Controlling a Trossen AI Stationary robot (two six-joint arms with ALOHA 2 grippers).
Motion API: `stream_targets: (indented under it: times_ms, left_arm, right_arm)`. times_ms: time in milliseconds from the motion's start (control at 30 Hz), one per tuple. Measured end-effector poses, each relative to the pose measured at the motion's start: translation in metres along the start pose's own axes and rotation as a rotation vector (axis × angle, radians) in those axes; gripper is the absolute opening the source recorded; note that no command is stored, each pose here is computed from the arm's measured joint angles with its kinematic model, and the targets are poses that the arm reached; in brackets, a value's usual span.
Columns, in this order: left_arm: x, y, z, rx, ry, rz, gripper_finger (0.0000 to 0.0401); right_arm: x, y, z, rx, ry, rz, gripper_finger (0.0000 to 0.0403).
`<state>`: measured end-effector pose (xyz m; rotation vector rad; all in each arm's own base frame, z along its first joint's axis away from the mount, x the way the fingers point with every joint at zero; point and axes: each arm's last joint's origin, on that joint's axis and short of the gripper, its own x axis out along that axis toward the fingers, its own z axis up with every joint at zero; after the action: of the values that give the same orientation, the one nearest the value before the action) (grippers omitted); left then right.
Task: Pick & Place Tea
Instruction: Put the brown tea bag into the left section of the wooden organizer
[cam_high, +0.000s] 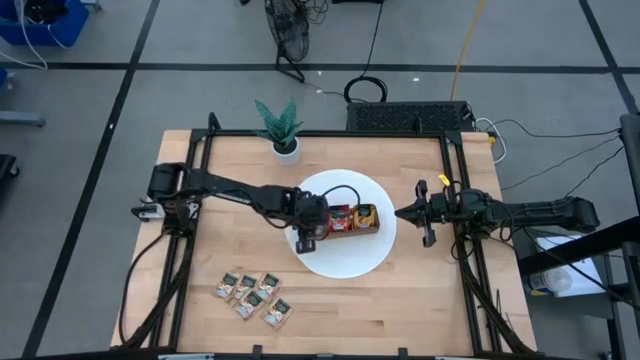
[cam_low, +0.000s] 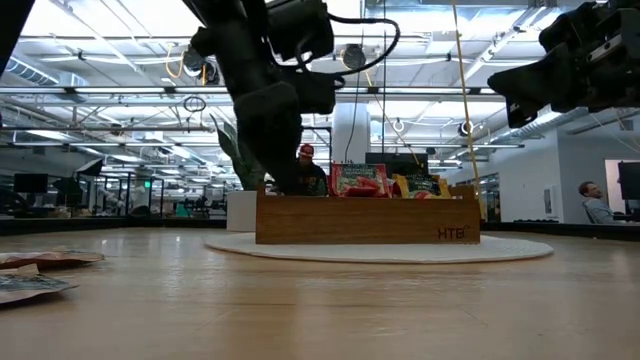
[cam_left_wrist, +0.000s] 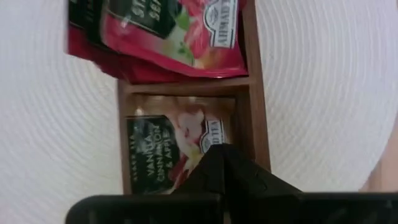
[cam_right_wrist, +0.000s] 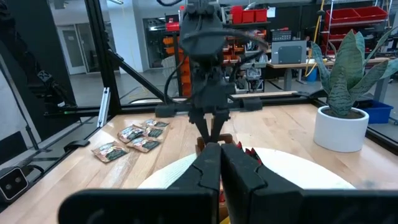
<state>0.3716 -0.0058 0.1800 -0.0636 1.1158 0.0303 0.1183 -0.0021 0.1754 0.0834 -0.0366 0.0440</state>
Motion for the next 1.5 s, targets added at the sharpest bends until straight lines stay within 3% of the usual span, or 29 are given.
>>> stream_targets:
  times_ms: [533,800,1033,1267,1500]
  left_arm:
    - [0.036,-0.001,-0.005,0.01,0.053,-0.07,0.0001]
    - [0.031,0.001,-0.008,-0.021,0.084,0.059,0.0001]
    - [0.015,-0.003,-0.005,0.005,0.167,0.183,0.0001]
    - [0.007,-0.004,0.001,0.027,0.162,0.319,0.0002]
    - [0.002,-0.014,0.007,0.056,0.132,0.353,0.0002]
  right_arm:
    - [0.0,0.0,0.0,0.0,0.004,-0.001,0.0004]
    - [0.001,0.0,-0.001,0.001,0.014,-0.002,0.0004]
    - [0.001,0.0,-0.001,0.001,0.013,-0.001,0.0004]
    - [0.001,0.0,-0.001,0.001,0.013,-0.001,0.0004]
    - [0.001,0.0,-0.001,0.001,0.013,-0.001,0.0004]
